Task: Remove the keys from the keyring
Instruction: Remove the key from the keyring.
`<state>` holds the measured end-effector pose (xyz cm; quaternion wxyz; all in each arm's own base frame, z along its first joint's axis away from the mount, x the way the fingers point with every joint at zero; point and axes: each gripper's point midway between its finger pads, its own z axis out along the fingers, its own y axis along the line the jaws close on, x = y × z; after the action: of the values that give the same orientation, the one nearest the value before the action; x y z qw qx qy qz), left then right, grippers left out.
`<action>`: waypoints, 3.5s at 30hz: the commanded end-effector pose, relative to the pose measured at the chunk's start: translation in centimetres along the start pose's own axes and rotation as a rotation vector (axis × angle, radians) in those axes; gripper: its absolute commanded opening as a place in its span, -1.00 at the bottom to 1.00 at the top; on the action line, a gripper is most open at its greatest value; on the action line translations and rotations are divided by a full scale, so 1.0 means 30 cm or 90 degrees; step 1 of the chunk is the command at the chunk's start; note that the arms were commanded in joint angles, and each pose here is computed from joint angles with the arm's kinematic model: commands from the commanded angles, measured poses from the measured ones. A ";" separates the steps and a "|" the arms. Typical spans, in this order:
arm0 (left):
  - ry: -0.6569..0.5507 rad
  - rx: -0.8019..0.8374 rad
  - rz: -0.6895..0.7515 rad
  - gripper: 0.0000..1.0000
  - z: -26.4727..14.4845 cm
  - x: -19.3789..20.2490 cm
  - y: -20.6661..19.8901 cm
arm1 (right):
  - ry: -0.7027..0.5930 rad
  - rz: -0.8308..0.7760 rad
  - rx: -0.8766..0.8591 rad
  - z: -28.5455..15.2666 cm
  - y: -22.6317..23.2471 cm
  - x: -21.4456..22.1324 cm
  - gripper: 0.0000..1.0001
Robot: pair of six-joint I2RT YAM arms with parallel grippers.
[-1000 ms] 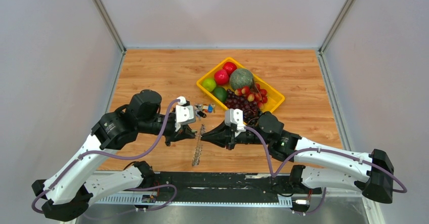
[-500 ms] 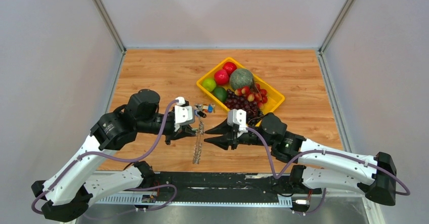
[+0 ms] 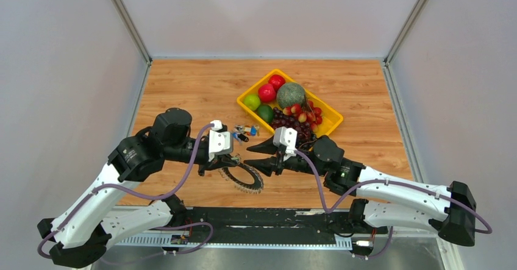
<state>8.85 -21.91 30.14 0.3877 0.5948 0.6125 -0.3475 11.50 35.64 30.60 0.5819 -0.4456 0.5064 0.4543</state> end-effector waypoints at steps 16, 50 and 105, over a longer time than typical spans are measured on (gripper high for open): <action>-0.057 0.022 0.077 -1.00 -0.040 -0.072 -0.035 | -0.058 -0.021 -0.041 0.040 0.029 -0.083 -0.15; -0.053 0.008 0.097 -1.00 -0.067 -0.073 -0.036 | 0.007 0.061 0.030 -0.049 -0.032 -0.047 -0.22; 0.109 -0.063 0.079 -1.00 -0.070 0.050 0.069 | 0.082 0.072 -0.022 0.037 0.021 0.114 -0.40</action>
<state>9.42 -19.76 28.98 0.3677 0.6371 0.6169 -0.2801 13.09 37.73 26.67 0.5274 -0.4501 0.5769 0.4318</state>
